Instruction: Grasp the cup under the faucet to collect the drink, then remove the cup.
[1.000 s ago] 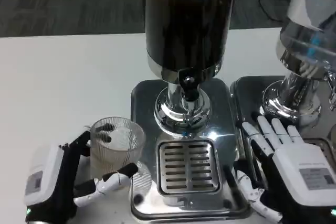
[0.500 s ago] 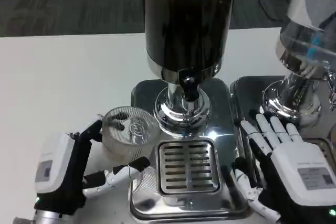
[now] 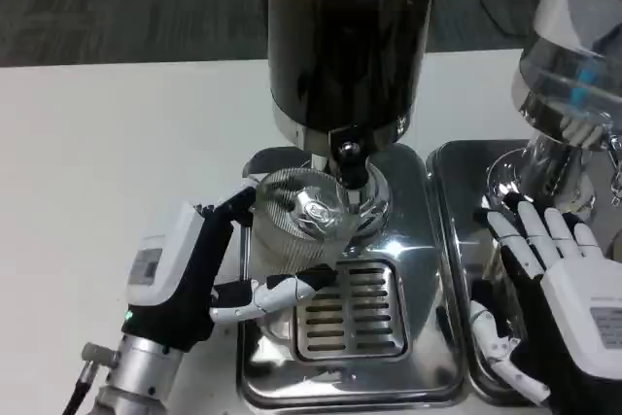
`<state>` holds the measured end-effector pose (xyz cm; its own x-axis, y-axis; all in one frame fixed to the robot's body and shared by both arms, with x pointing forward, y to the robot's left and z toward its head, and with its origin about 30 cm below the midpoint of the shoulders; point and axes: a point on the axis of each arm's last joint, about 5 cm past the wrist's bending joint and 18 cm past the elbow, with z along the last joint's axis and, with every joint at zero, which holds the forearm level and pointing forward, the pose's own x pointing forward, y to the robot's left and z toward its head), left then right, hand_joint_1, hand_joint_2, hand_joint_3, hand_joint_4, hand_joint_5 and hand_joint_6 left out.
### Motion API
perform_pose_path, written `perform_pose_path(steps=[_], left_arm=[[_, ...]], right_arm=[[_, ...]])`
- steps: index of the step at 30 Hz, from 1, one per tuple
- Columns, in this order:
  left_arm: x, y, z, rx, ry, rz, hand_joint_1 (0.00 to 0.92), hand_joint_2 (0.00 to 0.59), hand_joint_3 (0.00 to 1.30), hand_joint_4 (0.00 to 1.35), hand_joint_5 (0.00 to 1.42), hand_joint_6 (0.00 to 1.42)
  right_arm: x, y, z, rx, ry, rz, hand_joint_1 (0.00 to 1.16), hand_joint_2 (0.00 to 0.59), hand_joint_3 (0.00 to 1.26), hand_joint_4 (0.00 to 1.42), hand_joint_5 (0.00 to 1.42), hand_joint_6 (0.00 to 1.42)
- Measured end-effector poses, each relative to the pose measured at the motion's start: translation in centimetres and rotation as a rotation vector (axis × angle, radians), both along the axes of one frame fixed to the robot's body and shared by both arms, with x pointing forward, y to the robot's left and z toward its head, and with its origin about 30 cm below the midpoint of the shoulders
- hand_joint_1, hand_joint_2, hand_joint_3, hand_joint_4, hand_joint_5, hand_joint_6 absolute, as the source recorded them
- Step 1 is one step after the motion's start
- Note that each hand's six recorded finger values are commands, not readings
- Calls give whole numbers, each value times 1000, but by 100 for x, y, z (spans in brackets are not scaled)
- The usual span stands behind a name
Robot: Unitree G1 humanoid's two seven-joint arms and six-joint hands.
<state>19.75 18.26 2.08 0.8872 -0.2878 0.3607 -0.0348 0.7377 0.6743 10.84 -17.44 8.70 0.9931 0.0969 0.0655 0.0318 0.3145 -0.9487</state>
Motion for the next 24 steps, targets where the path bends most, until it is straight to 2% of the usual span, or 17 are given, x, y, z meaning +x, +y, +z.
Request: perform_pose_path(steps=[3, 8, 16, 20, 24], left_arm=[[29, -46, 6, 10, 0, -40, 385, 166, 461, 507, 747, 651], [-6, -133, -51, 14, 34, -79, 376, 167, 463, 507, 749, 651], [55, -204, -46, 15, 41, -87, 368, 166, 466, 507, 749, 651], [73, -243, -55, 48, 37, -112, 360, 162, 465, 507, 734, 627], [80, -277, -83, 74, 50, -100, 344, 162, 456, 507, 732, 608]], right_arm=[[2, 8, 0, 7, 1, -19, 153, 517, 109, 0, 0, 0], [7, 4, 5, 9, -2, -30, 152, 517, 107, 0, 0, 0], [4, 11, 11, 2, -6, -28, 152, 517, 106, 0, 0, 0], [-16, 15, 3, 4, 2, -34, 152, 517, 106, 0, 0, 0], [-24, 20, 0, 6, 8, -32, 152, 517, 106, 0, 0, 0]])
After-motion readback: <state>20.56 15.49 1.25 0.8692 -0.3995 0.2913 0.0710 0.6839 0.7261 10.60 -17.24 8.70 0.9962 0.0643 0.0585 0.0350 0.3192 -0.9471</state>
